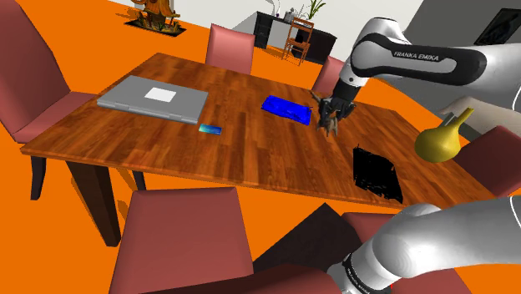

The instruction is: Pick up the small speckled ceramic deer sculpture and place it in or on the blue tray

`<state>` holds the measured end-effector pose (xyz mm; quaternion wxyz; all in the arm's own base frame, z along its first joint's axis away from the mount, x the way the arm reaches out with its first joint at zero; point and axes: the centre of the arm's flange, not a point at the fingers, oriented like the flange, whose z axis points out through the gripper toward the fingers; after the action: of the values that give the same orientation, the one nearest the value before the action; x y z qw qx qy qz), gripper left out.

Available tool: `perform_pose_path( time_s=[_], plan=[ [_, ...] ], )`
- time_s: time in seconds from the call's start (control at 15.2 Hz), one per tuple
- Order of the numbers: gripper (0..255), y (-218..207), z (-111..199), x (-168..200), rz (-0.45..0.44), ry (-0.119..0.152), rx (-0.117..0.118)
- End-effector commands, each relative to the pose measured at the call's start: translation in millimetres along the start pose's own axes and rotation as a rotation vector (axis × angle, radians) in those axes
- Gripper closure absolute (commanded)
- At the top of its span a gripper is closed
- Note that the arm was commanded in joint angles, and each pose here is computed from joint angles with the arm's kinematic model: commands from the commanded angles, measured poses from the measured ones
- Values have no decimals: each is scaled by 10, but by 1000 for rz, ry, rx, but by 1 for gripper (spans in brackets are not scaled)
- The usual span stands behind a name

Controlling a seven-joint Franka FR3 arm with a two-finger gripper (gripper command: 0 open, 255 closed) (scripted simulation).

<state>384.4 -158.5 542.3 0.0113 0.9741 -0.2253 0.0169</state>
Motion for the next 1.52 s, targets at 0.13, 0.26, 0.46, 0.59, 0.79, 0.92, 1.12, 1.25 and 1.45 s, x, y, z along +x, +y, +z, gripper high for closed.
perform_pose_path(
  time_s=[0.13, 0.26, 0.46, 0.59, 0.79, 0.92, 1.12, 1.25, 1.45],
  plan=[
    [255, 5, 41, 557, 0, 1, -1],
    [255, 17, 67, 819, 0, 1, -1],
    [255, 35, 107, 1213, 0, 1, -1],
    [255, 47, 134, 1475, 0, 1, -1],
    [255, 65, 174, 1869, 0, 1, -1],
    [255, 77, 200, 2131, 0, 1, -1],
    [255, 94, 240, 2525, 0, 1, -1],
    [255, 106, 266, 2787, 0, 1, -1],
    [255, 124, 306, 3181, 0, 1, -1]
  ],
)
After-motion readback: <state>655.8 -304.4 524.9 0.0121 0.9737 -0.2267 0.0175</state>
